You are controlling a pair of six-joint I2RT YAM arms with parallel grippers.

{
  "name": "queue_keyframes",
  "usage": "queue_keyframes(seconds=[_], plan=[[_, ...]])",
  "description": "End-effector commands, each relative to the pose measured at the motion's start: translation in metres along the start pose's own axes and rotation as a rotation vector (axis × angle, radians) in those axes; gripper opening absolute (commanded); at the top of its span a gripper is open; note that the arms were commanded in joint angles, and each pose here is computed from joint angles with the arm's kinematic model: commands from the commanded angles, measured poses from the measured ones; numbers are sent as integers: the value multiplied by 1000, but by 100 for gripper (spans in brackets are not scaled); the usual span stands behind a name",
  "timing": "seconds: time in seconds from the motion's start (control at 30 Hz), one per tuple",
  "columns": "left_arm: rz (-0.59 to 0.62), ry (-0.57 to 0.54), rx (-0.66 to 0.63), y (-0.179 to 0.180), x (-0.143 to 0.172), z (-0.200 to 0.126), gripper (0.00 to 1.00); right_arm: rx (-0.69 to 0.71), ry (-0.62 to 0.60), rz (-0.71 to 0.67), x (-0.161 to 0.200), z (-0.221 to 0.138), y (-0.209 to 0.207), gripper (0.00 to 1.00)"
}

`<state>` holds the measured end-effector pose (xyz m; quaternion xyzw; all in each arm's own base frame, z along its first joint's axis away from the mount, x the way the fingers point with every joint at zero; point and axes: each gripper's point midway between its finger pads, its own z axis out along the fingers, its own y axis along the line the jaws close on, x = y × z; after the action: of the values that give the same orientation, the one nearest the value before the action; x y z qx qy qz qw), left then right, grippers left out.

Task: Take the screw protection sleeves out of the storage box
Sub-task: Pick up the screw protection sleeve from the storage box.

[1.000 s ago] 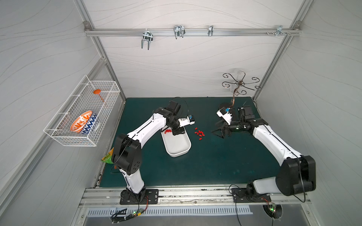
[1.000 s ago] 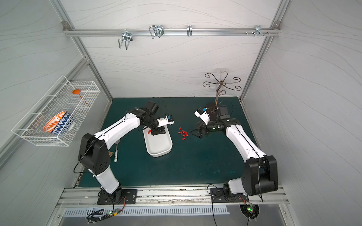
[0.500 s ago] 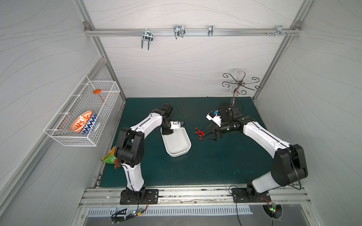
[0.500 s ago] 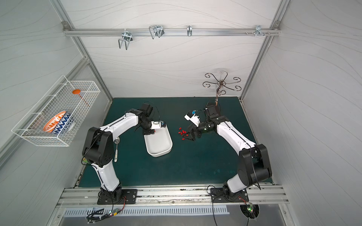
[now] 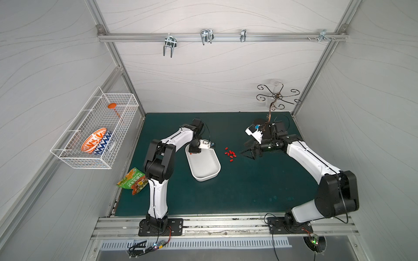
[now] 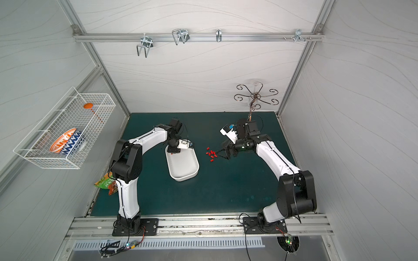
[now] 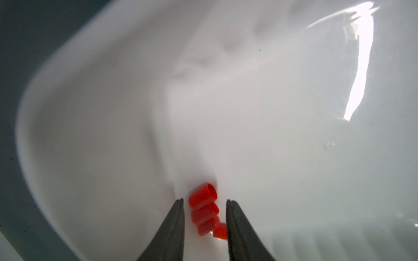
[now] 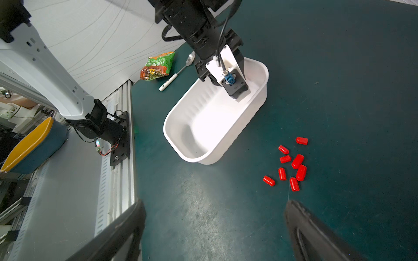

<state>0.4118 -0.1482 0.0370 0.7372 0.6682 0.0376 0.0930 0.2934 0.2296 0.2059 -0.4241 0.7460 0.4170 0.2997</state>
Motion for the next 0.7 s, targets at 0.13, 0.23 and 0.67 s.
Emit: queue_keyframes(seconds=[0.13, 0.23, 0.67], plan=[[39, 27, 29, 3, 0, 12, 35, -6, -12, 13, 1, -3, 1, 99], [42, 44, 43, 0, 3, 17, 33, -2, -14, 18, 1, -4, -1, 99], [-40, -19, -11, -2, -5, 12, 2, 6, -6, 23, 3, -3, -4, 99]])
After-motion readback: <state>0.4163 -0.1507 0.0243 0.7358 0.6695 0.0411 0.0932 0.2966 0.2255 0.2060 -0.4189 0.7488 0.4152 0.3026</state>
